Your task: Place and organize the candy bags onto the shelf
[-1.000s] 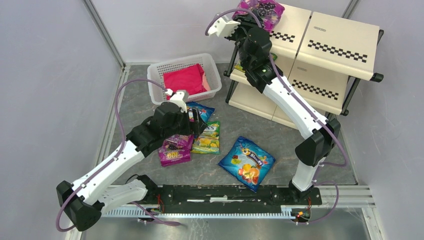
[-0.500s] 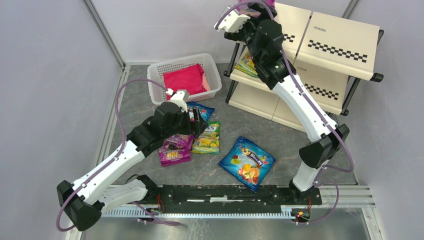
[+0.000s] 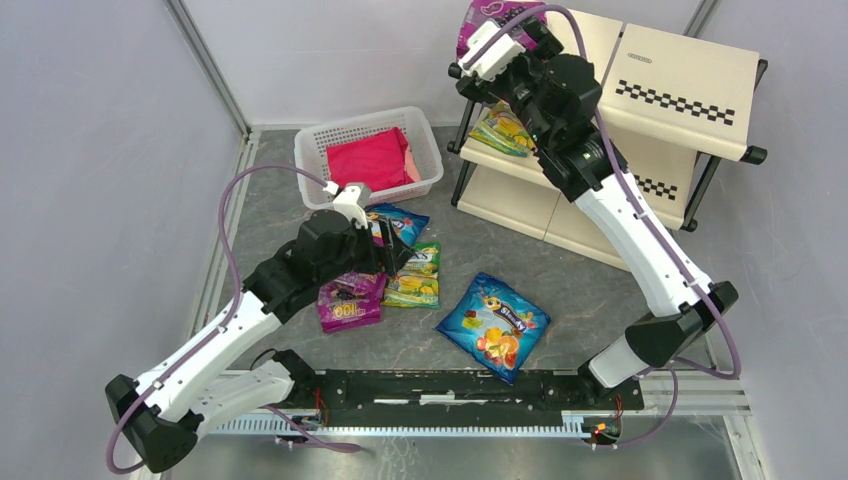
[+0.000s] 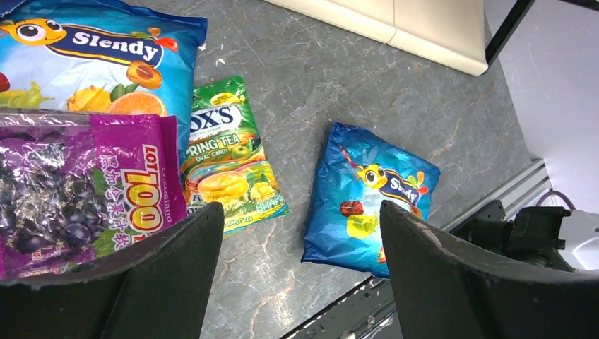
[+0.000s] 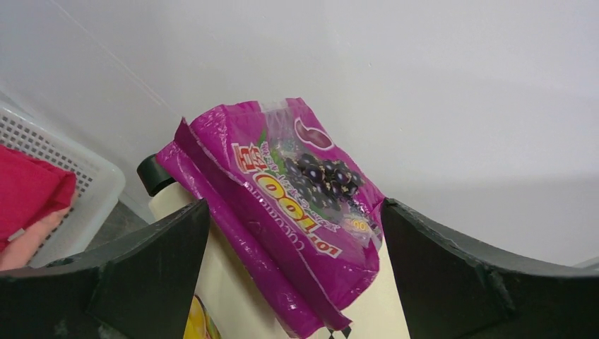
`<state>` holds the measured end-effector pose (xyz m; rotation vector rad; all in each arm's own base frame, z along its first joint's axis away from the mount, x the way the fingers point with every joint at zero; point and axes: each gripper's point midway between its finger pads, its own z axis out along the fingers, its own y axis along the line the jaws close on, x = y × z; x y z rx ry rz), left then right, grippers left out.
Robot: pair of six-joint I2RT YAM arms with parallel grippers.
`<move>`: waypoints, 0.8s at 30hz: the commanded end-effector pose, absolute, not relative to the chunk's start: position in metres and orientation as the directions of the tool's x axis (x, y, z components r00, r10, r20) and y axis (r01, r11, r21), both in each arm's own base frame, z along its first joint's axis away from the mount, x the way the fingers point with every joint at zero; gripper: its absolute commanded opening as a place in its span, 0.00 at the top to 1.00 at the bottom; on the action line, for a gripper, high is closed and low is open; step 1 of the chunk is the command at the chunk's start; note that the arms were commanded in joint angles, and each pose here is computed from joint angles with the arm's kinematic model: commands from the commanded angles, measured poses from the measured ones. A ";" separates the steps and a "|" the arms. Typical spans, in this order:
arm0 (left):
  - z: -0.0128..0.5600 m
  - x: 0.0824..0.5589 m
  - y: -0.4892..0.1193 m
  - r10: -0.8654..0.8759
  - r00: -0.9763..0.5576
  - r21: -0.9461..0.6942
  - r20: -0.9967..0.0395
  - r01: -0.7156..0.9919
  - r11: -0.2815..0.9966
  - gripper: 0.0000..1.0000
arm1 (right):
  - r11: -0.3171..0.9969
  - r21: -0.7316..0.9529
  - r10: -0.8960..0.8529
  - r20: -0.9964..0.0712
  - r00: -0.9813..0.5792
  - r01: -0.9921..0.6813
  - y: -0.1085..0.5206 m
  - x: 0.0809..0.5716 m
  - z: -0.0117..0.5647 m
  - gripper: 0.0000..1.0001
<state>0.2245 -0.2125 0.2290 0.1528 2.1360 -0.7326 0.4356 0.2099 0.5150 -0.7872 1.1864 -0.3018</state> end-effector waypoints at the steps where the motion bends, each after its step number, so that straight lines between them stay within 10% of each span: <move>1: 0.239 0.224 -0.214 -0.212 -0.622 -0.503 -0.754 0.339 0.795 0.13 | 0.768 -0.616 -0.496 -0.746 0.445 -0.176 0.208 0.416 0.544 0.03; 7: 0.242 0.224 -0.214 -0.208 -0.616 -0.498 -0.759 0.346 0.795 0.13 | 0.778 -0.602 -0.490 -0.760 0.426 -0.179 0.207 0.426 0.539 0.24; 24: 0.239 0.223 -0.213 -0.178 -0.609 -0.474 -0.773 0.369 0.799 0.13 | 0.736 -0.565 -0.415 -0.812 0.410 -0.374 0.210 0.441 0.513 0.22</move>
